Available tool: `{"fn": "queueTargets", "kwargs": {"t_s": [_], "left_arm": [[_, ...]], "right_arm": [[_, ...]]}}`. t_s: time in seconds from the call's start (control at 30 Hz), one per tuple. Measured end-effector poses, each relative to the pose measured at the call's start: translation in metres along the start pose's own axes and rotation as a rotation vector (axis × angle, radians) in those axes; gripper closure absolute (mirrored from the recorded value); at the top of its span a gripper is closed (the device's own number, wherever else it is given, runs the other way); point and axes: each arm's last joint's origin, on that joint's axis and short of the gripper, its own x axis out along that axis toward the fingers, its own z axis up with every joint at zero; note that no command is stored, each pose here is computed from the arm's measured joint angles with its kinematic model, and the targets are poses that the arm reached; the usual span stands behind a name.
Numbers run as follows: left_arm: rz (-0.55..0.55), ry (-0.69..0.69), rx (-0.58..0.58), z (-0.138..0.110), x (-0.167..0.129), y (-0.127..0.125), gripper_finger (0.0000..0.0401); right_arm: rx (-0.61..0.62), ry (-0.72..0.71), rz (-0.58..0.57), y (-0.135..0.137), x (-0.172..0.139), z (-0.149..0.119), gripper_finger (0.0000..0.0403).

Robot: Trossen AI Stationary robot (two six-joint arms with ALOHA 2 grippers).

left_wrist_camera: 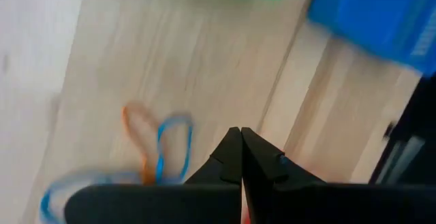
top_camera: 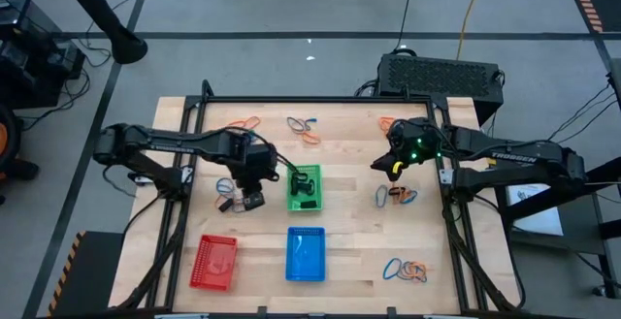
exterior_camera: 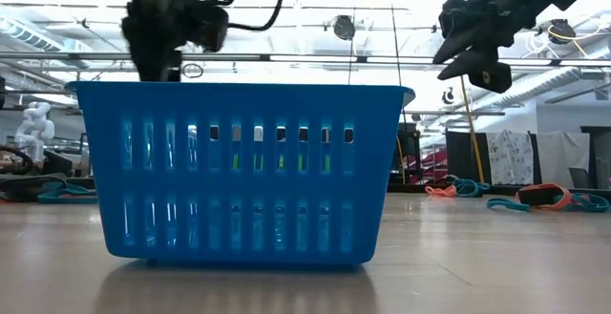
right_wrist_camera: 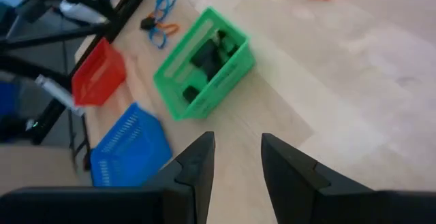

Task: Sort rubber bands into baskets
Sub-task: Put the black rubberband into the green bin

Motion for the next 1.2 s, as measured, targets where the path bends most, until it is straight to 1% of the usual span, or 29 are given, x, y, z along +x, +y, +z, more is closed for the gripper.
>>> {"fn": "queueTargets", "kwargs": {"t_s": [0.03, 0.13, 0.23, 0.33, 0.4, 0.47, 0.53, 0.63, 0.77, 0.9, 1.0, 1.1, 1.2], "left_arm": [[-0.015, -0.045, 0.017, 0.004, 0.000, -0.001, 0.0401], [-0.064, -0.246, 0.108, 0.026, 0.000, -0.008, 0.0401], [-0.124, -0.499, 0.178, 0.055, -0.002, -0.013, 0.0401], [-0.187, -0.738, 0.241, 0.083, -0.004, -0.017, 0.0401], [-0.213, -0.851, 0.275, 0.098, -0.002, -0.017, 0.0400], [-0.225, -0.944, 0.292, 0.109, 0.001, -0.016, 0.0394], [-0.231, -1.001, 0.295, 0.116, 0.004, -0.013, 0.0383], [-0.223, -1.007, 0.289, 0.120, 0.011, -0.011, 0.0363], [-0.202, -0.940, 0.268, 0.117, 0.018, -0.009, 0.0329], [-0.176, -0.859, 0.240, 0.113, 0.024, -0.005, 0.0285], [-0.167, -0.799, 0.225, 0.109, 0.027, -0.004, 0.0253], [-0.218, -0.672, 0.220, 0.101, 0.032, -0.003, 0.0232], [-0.314, -0.516, 0.104, 0.091, 0.035, -0.002, 0.0227]], "right_arm": [[0.001, 0.024, 0.013, 0.000, 0.000, -0.002, 0.0289], [0.025, 0.098, 0.036, 0.001, 0.000, -0.007, 0.0289], [0.065, 0.196, -0.025, -0.002, 0.000, -0.019, 0.0289], [0.078, 0.328, -0.127, -0.009, -0.003, -0.034, 0.0289], [0.037, 0.385, -0.193, -0.011, -0.004, -0.041, 0.0289], [-0.039, 0.407, -0.251, -0.013, -0.005, -0.046, 0.0289], [-0.105, 0.409, -0.263, -0.012, -0.003, -0.047, 0.0289], [-0.195, 0.408, -0.261, -0.010, 0.000, -0.048, 0.0289], [-0.333, 0.439, -0.263, -0.008, 0.007, -0.051, 0.0289], [-0.454, 0.497, -0.258, -0.008, 0.016, -0.053, 0.0289], [-0.502, 0.527, -0.256, -0.008, 0.023, -0.054, 0.0289], [-0.510, 0.538, -0.260, -0.009, 0.031, -0.053, 0.0289], [-0.517, 0.527, -0.253, -0.008, 0.039, -0.052, 0.0289]]}}
